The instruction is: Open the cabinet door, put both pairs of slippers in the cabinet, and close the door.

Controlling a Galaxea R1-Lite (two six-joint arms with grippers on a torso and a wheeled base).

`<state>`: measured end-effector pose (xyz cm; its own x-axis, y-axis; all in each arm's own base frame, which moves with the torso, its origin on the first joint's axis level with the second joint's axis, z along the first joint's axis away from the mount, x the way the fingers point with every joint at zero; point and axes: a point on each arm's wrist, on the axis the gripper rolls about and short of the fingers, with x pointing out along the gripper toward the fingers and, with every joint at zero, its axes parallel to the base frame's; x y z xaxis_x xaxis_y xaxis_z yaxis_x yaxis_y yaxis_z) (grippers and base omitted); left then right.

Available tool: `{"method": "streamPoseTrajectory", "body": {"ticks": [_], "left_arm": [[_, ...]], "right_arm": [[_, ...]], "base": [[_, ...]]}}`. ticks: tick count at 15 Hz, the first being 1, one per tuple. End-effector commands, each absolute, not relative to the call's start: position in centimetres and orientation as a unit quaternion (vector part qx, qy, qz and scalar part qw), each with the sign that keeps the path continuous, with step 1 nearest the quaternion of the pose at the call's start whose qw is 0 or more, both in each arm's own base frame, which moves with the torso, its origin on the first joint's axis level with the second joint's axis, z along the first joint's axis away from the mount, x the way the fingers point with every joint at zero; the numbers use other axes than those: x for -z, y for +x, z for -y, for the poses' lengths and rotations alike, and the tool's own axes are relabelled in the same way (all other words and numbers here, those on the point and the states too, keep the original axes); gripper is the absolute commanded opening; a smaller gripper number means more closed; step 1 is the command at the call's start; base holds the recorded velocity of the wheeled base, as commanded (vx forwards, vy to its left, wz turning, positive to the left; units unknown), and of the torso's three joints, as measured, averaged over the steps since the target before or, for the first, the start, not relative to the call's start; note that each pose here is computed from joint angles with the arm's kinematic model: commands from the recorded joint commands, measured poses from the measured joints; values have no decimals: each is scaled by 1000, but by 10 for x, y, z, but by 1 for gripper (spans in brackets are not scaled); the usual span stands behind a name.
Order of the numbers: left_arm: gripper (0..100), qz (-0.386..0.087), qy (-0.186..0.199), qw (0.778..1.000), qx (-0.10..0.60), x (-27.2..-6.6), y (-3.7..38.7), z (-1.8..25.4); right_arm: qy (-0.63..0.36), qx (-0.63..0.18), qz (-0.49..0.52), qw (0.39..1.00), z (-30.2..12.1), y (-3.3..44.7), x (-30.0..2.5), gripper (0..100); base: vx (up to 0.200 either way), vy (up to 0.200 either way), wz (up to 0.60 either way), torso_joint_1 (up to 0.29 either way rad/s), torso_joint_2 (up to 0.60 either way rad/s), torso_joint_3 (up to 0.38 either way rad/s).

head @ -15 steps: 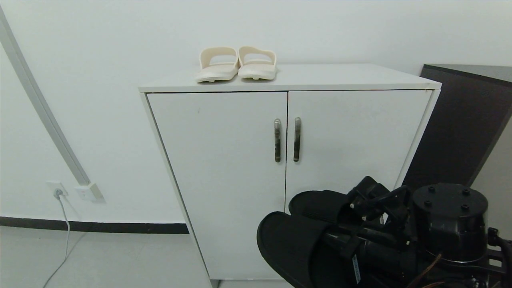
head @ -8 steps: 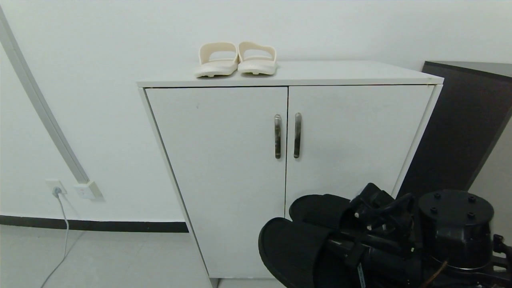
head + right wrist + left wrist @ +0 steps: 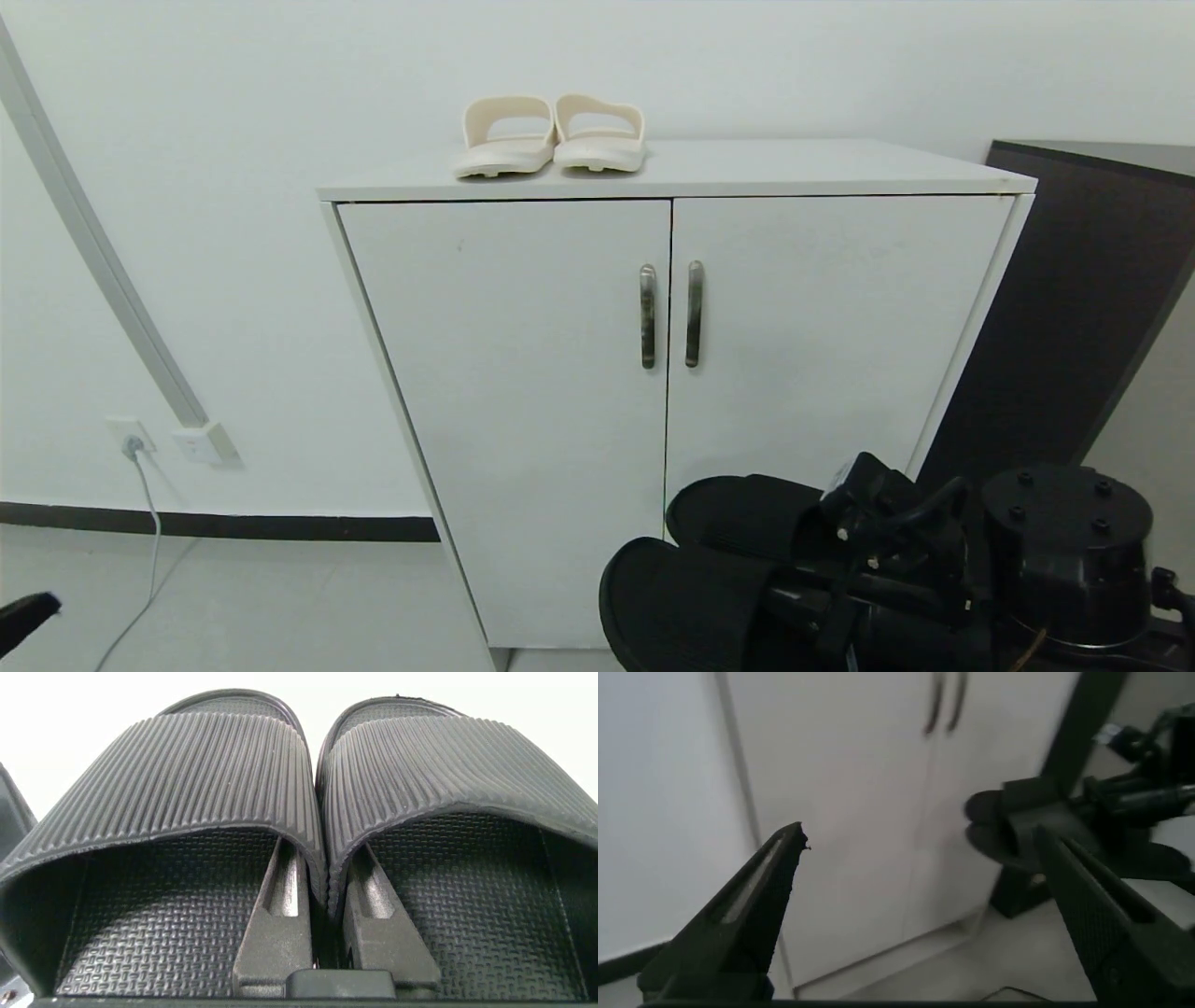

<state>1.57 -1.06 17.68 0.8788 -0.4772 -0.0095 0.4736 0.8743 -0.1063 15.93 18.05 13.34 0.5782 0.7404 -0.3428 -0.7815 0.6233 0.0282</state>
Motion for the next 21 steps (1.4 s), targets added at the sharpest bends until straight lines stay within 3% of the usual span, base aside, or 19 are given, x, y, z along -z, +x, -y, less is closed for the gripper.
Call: {"method": "streamPoseTrajectory", "body": {"ticks": [1, 6, 7, 9, 11, 14, 16, 18, 21], "left_arm": [[100, -66, -60, 950, 300, -190, 59, 15], [100, -80, -51, 906, 412, -219, 97, 44], [100, -94, -45, 896, 431, -224, 110, 62], [100, -101, -35, 893, 438, -226, 133, 92], [100, -72, -37, 891, 446, -227, 158, 120], [100, -66, -36, 888, 454, -225, 201, 161], [100, -64, -37, 885, 459, -227, 215, 175], [100, -50, -42, 877, 475, -236, 231, 195], [100, -54, -64, 844, 530, -246, 242, 214]], "right_arm": [[-67, -430, -167, 885, -180, 158, -131, 0], [-77, -433, -166, 883, -180, 158, -129, 0], [-78, -433, -165, 883, -180, 158, -129, 0], [-87, -437, -163, 880, -179, 155, -128, 0], [-87, -437, -165, 880, -179, 155, -128, 0], [-88, -437, -165, 880, -179, 155, -127, 0], [-89, -437, -166, 879, -179, 155, -126, 0], [-89, -437, -166, 879, -179, 154, -127, 0], [-89, -438, -167, 879, -178, 153, -126, 0]], "base": [[0, 0, 0, 0, 0, 0], [0, 0, 0, 0, 0, 0], [0, 0, 0, 0, 0, 0], [0, 0, 0, 0, 0, 0], [0, 0, 0, 0, 0, 0], [0, 0, 0, 0, 0, 0], [0, 0, 0, 0, 0, 0], [0, 0, 0, 0, 0, 0], [0, 0, 0, 0, 0, 0]]}}
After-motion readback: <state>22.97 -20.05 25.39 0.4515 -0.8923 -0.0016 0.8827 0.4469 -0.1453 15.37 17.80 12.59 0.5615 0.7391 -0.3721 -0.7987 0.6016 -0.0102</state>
